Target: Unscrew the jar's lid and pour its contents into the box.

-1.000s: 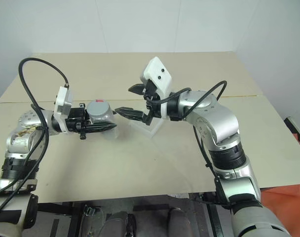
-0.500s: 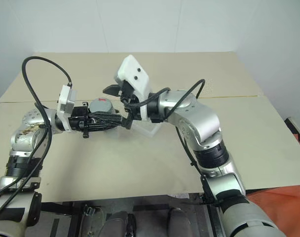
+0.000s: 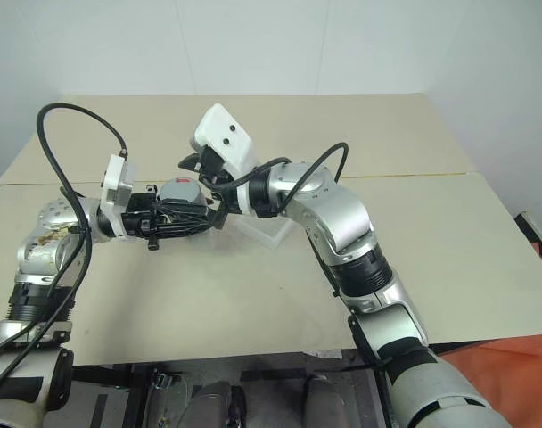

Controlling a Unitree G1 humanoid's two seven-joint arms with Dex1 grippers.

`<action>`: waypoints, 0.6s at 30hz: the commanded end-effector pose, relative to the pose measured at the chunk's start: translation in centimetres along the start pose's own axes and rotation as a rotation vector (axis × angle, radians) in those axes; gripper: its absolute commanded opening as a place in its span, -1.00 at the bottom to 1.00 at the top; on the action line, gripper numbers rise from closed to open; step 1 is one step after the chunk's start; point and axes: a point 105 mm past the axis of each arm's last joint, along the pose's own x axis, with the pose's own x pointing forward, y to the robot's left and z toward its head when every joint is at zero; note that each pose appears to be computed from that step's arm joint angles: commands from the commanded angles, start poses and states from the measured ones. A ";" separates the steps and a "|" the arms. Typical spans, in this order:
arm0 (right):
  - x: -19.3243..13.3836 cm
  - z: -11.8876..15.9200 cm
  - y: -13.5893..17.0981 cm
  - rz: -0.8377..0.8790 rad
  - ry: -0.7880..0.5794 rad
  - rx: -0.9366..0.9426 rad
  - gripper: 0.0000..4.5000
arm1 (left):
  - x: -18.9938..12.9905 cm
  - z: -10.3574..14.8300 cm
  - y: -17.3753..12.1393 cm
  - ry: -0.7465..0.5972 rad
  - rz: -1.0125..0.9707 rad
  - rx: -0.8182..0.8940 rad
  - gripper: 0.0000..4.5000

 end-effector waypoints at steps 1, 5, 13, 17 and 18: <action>-0.5 1.3 -0.5 -0.022 -0.034 -0.052 0.99 | -0.4 1.4 -0.2 -0.011 -0.004 0.061 -0.14; -1.1 1.1 -0.9 -0.039 -0.028 -0.053 0.99 | -0.5 1.4 -0.2 -0.008 -0.004 0.061 -0.14; -2.1 0.8 -1.3 -0.059 -0.016 -0.059 0.99 | -0.5 1.5 -0.2 -0.007 -0.008 0.063 -0.14; -2.5 0.7 -1.5 -0.071 -0.009 -0.059 0.99 | -0.5 1.6 -0.2 -0.008 -0.011 0.063 -0.14; -2.6 0.7 -1.5 -0.074 -0.008 -0.059 0.99 | -0.5 1.6 -0.2 -0.007 -0.011 0.063 -0.14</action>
